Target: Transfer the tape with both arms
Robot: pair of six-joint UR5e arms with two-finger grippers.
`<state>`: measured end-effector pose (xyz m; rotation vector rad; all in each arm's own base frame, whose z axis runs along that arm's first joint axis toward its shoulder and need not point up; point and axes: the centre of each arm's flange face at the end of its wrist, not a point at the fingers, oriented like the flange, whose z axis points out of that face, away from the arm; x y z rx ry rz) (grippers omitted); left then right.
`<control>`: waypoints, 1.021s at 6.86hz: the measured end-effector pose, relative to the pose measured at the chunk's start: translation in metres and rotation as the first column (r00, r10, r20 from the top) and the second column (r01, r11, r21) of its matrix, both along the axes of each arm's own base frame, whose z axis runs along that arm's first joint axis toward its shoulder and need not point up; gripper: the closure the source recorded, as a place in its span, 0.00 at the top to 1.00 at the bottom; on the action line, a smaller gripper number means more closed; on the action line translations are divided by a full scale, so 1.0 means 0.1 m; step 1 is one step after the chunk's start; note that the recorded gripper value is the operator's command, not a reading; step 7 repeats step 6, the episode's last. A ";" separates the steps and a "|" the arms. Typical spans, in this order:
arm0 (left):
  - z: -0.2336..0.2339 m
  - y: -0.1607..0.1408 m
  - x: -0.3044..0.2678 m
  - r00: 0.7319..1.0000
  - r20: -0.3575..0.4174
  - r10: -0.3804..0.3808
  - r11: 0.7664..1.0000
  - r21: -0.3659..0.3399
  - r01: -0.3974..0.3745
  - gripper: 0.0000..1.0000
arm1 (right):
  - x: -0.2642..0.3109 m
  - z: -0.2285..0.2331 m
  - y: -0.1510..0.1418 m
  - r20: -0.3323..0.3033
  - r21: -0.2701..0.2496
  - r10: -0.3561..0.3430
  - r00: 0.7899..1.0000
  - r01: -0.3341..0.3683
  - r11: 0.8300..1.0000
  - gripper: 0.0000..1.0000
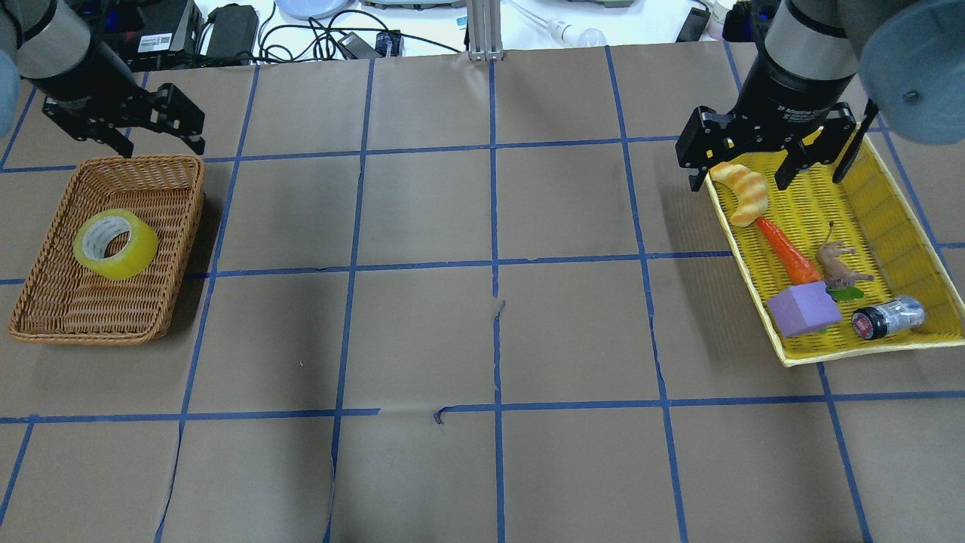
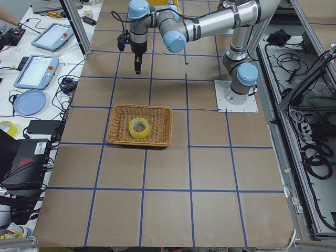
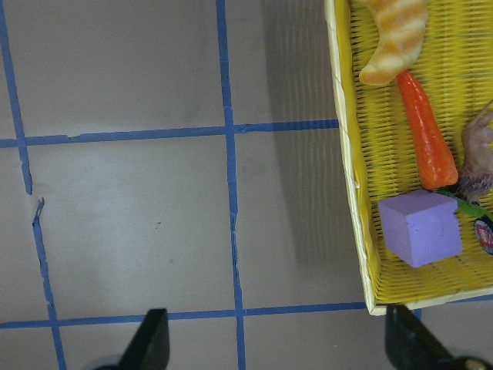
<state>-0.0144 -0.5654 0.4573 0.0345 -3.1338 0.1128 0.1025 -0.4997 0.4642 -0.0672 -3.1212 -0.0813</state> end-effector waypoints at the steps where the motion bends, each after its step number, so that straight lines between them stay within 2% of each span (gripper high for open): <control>1: 0.10 0.11 -0.46 1.000 -0.016 0.007 1.000 0.030 -0.007 1.00 | 0.00 0.00 0.00 0.000 0.001 0.000 1.000 0.000 1.000 1.00; 3: 0.17 0.34 -1.20 1.000 -0.025 -0.019 0.998 0.066 0.020 1.00 | 0.00 -0.01 0.00 -0.001 0.001 -0.001 1.000 0.001 1.000 1.00; 4: 0.19 0.41 -1.36 0.999 -0.026 -0.029 0.997 0.076 0.031 1.00 | 0.00 -0.01 0.00 0.000 0.002 -0.001 1.000 0.001 1.000 1.00; 7: 0.18 0.46 -1.44 0.999 -0.024 -0.037 0.995 0.095 0.039 1.00 | 0.00 -0.01 0.00 0.000 0.001 -0.001 1.000 0.001 1.000 1.00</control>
